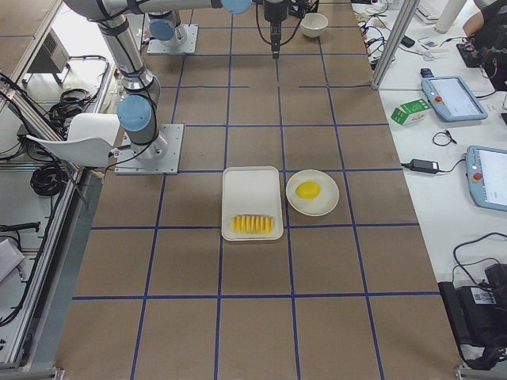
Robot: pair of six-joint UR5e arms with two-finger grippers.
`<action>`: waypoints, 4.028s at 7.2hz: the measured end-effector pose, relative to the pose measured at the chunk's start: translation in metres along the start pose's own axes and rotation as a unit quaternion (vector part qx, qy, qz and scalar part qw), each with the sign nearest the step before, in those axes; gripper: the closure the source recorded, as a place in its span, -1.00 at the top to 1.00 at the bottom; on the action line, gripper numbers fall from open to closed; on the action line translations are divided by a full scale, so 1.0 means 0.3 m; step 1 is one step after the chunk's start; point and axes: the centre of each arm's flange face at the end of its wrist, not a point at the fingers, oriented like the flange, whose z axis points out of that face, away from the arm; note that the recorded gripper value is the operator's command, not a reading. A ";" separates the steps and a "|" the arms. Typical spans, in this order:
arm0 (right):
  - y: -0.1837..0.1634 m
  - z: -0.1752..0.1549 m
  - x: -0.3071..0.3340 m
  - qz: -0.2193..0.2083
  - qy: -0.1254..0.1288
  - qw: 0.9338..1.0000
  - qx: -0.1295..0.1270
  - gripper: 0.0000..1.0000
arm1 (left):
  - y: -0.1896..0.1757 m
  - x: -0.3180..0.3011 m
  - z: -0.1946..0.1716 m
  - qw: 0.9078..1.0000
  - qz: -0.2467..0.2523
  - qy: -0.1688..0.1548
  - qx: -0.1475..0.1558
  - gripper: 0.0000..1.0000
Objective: Place bowl and put lemon in it
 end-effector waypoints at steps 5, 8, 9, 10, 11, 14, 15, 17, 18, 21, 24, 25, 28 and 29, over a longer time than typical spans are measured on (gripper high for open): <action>-0.061 0.052 0.055 -0.037 0.001 0.999 -0.011 1.00 | -0.021 -0.040 0.008 1.000 -0.007 0.000 0.000 1.00; -0.195 0.160 0.580 -0.079 0.004 0.996 -0.037 1.00 | -0.288 -0.376 0.219 1.000 -0.017 0.005 0.011 1.00; -0.223 0.226 0.807 -0.077 0.004 0.996 -0.043 1.00 | -0.380 -0.510 0.355 1.000 -0.011 0.007 0.012 1.00; -0.245 0.295 0.992 -0.083 0.007 0.996 -0.039 1.00 | -0.464 -0.604 0.493 1.000 -0.003 0.007 0.020 1.00; -0.262 0.353 1.099 -0.092 0.012 0.995 -0.034 1.00 | -0.544 -0.662 0.612 1.000 0.006 0.004 0.030 1.00; -0.369 0.636 1.213 -0.081 0.005 0.996 -0.034 1.00 | -0.727 -0.746 0.817 0.999 0.019 0.000 0.039 1.00; -0.408 0.760 1.225 -0.072 0.001 0.997 -0.039 1.00 | -0.755 -0.754 0.845 0.999 0.019 0.001 0.038 1.00; -0.460 0.991 1.218 -0.076 -0.014 0.996 -0.052 1.00 | -0.777 -0.755 0.894 0.999 0.017 0.006 0.031 0.96; -0.471 1.060 1.214 -0.078 -0.017 0.995 -0.055 0.94 | -0.783 -0.746 0.919 0.999 0.015 0.016 0.030 0.84; -0.481 1.119 1.202 -0.079 -0.021 0.995 -0.060 -0.55 | -0.797 -0.728 0.971 0.998 0.011 0.052 0.032 -0.70; -0.491 1.080 1.180 -0.084 -0.017 0.995 -0.058 -0.58 | -0.800 -0.743 0.979 0.999 0.013 0.042 0.030 -1.00; -0.485 0.997 1.152 -0.088 -0.014 0.994 -0.056 -0.58 | -0.802 -0.748 0.972 0.999 0.013 0.035 0.030 -1.00; -0.339 0.537 1.025 -0.075 -0.011 0.994 -0.073 -0.58 | -0.799 -0.750 0.942 0.999 0.007 0.030 0.029 -1.00; -0.255 0.365 0.966 -0.066 -0.005 0.995 -0.073 -0.58 | -0.794 -0.748 0.922 0.999 0.006 0.032 0.023 -1.00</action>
